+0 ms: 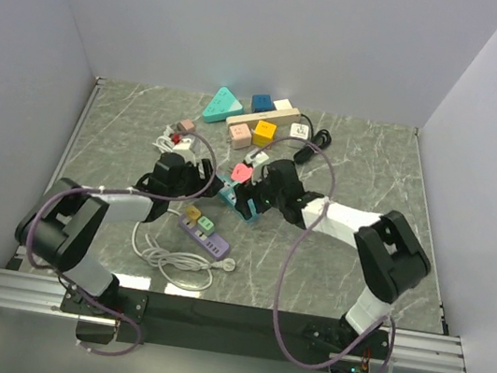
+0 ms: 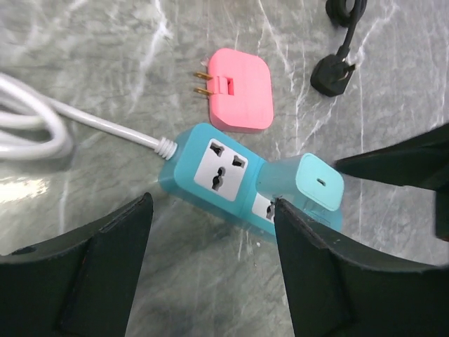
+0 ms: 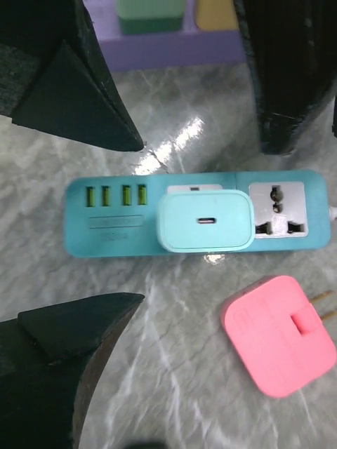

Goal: Insert the plug

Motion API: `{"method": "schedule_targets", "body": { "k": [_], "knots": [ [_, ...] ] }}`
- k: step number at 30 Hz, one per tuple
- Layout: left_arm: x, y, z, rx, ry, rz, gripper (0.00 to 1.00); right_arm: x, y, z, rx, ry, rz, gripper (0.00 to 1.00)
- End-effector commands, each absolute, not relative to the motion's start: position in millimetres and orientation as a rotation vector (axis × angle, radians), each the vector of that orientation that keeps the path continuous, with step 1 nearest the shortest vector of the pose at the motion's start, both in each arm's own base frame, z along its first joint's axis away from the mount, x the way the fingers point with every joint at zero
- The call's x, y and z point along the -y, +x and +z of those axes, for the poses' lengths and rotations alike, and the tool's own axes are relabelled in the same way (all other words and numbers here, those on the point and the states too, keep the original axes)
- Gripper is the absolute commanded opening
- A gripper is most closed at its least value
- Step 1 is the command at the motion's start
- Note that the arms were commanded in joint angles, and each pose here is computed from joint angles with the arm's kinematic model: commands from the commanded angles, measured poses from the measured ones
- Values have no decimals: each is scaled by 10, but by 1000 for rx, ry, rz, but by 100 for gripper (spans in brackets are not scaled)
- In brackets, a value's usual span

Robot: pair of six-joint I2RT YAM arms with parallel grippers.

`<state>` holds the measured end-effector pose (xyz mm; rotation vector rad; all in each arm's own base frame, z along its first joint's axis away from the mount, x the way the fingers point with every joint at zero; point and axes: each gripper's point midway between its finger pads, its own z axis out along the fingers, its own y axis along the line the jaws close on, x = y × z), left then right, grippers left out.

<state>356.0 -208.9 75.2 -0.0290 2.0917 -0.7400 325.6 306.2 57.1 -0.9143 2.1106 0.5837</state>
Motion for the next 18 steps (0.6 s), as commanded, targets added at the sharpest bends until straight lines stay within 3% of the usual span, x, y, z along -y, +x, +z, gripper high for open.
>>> {"method": "schedule_targets", "body": {
  "k": [1,7,11,18],
  "knots": [
    [1973,3594,1075,-1984,-65,-693,75,-3059,3370,1130,-1938,-804,575,89],
    [1531,3545,1290,-1931,-284,-526,78,-2640,3446,1530,-1880,-473,465,91],
    [1244,3420,1591,-1847,-371,-445,84,-2344,3324,1630,-1852,-281,447,93],
    [965,3190,1874,-1793,-440,-377,85,-1810,3087,1921,-1690,20,459,94]
  ]
}}
